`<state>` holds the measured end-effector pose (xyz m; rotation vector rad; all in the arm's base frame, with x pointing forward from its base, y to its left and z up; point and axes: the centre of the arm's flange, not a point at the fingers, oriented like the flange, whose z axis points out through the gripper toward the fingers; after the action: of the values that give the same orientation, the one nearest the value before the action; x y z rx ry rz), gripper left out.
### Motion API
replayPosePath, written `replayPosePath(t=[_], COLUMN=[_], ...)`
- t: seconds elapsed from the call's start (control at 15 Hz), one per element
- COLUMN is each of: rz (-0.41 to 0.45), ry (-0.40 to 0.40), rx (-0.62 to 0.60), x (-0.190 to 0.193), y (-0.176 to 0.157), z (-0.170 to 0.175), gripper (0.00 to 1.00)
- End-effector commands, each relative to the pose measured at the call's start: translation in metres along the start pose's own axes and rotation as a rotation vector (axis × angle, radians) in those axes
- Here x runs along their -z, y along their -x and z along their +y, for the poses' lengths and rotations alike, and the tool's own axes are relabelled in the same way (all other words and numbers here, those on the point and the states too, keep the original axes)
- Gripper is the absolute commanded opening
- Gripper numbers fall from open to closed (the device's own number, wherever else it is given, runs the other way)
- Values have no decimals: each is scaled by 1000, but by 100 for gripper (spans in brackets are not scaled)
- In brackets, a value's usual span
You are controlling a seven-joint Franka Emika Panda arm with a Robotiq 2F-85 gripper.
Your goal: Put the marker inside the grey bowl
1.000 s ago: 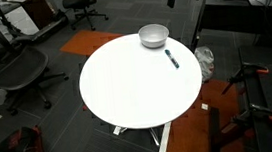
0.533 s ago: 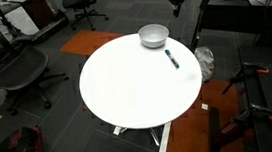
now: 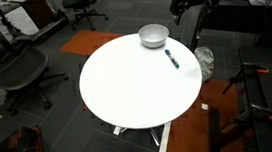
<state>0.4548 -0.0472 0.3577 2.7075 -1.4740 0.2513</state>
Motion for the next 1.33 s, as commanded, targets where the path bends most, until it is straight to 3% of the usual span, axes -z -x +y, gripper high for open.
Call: replayPosePath(t=[0.0,0.73,1.27], rz=[16,-51,-44], ry=[3,66,2], rx=[-20,-27,11], x=[-31,-100,-127], y=[-14,-40,-46], z=[1,0,-4], gripper=[100,100,100])
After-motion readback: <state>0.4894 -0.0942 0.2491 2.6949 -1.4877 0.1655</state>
